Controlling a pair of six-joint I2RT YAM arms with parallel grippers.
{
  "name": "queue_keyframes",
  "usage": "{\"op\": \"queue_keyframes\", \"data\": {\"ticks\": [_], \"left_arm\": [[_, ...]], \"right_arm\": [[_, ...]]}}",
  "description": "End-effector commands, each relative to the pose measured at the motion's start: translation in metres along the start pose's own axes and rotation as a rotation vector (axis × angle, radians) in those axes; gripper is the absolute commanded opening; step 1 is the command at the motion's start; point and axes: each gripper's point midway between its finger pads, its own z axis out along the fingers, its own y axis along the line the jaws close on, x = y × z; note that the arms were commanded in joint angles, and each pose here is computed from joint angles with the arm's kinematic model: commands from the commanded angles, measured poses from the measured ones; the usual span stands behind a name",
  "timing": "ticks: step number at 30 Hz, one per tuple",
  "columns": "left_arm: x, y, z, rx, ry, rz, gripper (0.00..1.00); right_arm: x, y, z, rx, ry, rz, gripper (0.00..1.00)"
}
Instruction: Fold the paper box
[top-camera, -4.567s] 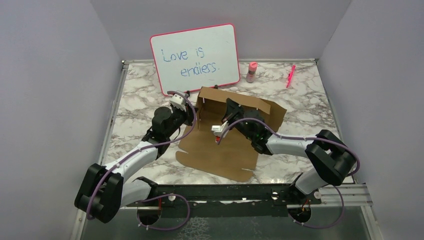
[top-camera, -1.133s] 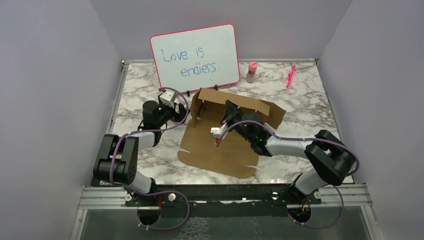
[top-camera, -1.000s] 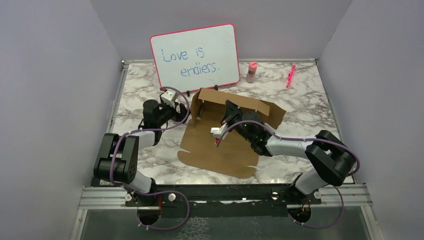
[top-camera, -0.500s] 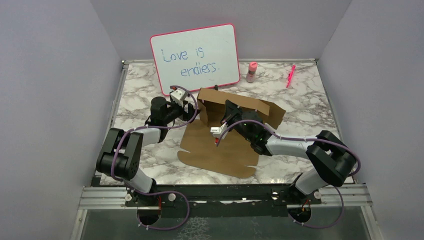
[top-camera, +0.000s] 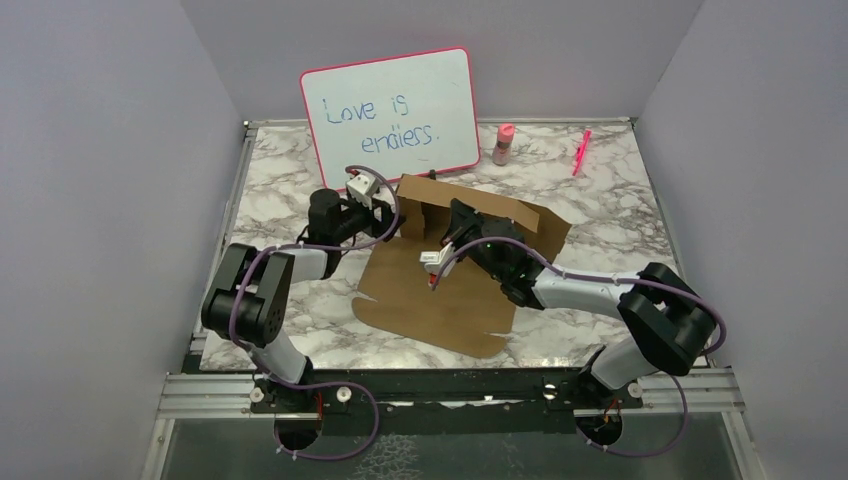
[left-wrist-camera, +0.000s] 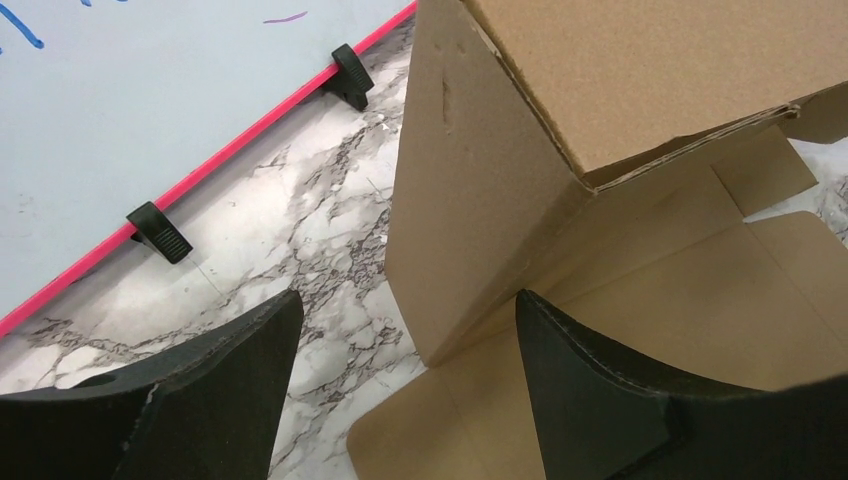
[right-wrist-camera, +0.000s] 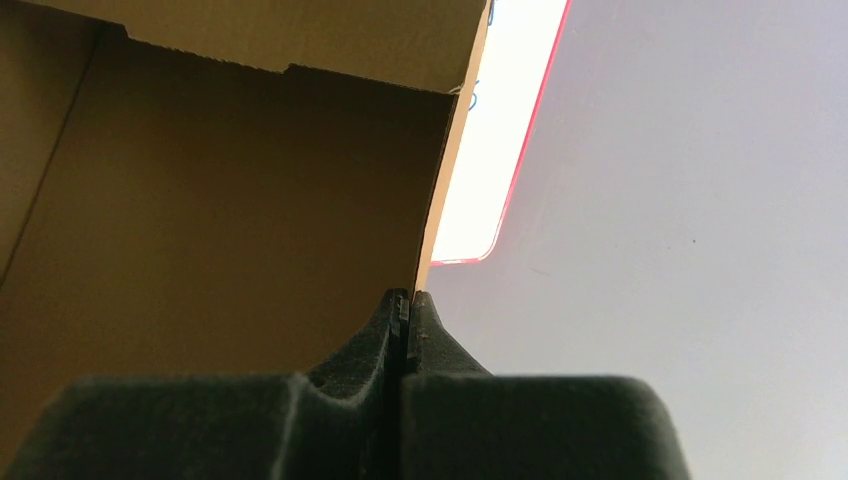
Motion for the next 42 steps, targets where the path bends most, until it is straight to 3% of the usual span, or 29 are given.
{"op": "queue_keyframes", "data": {"ticks": [1,21,42], "left_arm": [[-0.015,0.001,0.013,0.001,-0.054,0.008,0.78],[-0.001,0.004,0.017,-0.019,-0.027,-0.014,0.74],[-0.010,0.018,0.037,-0.296,-0.152,-0.157,0.51]], "right_arm": [[-0.026,0.030,0.001,-0.123,-0.102,0.010,0.01],[-0.029,0.019,0.002,-0.123,-0.125,0.078,0.01],[-0.034,0.033,0.001,-0.169,-0.145,0.111,0.01]]}}
